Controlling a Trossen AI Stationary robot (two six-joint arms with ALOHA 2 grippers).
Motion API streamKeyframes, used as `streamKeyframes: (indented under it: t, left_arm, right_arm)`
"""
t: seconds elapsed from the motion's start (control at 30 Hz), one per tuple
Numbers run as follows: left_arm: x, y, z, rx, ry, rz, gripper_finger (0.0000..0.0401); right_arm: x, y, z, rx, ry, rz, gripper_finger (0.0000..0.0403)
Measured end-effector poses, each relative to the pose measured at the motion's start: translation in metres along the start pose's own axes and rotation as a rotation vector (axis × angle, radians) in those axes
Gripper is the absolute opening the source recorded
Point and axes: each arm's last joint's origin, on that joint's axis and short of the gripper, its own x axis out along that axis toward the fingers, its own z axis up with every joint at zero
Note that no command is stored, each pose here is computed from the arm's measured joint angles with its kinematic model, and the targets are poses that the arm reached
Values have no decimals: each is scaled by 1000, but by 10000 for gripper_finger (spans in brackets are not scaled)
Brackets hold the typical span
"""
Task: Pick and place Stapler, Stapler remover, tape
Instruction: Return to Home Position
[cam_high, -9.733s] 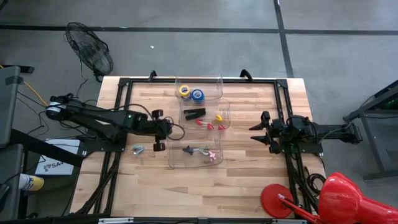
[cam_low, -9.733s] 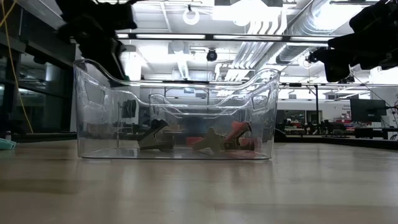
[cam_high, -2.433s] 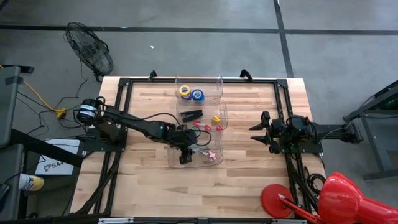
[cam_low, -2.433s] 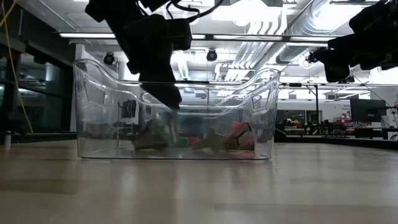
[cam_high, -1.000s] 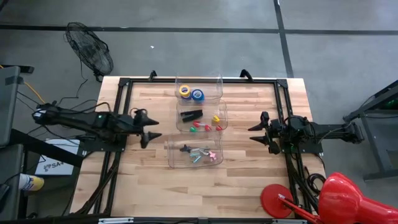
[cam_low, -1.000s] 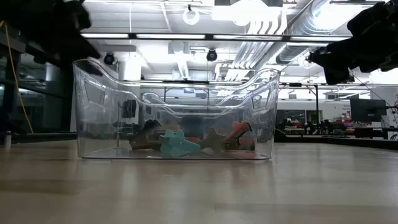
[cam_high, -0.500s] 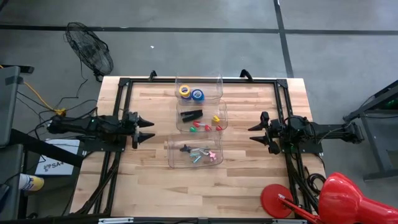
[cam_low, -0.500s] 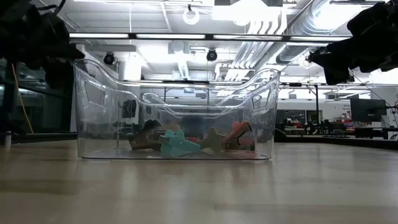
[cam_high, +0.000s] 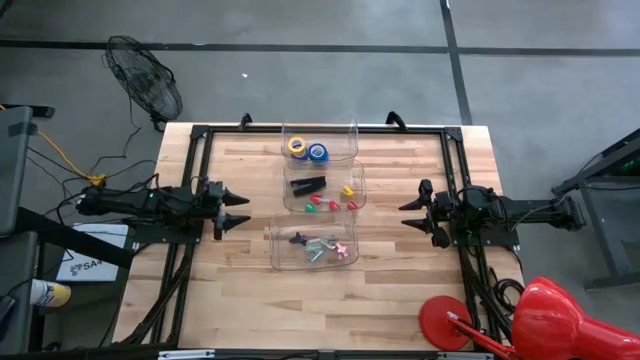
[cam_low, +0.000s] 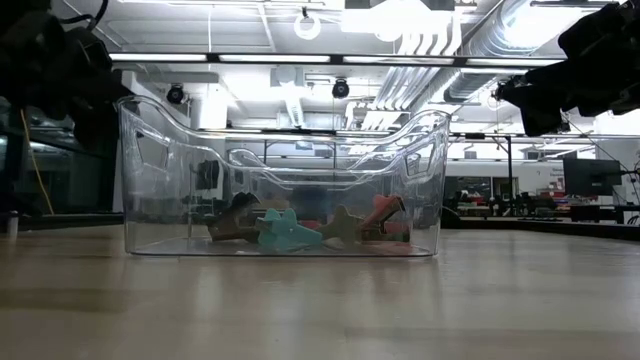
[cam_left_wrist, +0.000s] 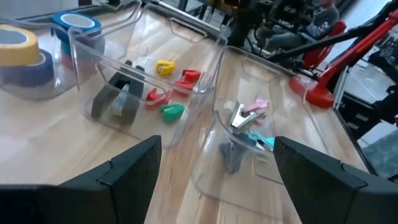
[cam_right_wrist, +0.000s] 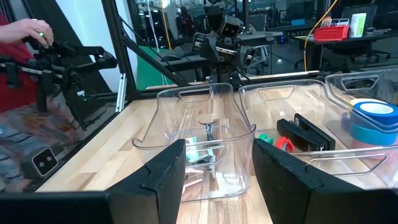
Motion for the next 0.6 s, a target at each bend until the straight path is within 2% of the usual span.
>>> streamKeyframes:
  t: [0.6]
  left_arm:
    - [1, 0, 0, 0, 6, -9, 305]
  right_arm:
    - [0, 0, 0, 0, 0, 0, 177]
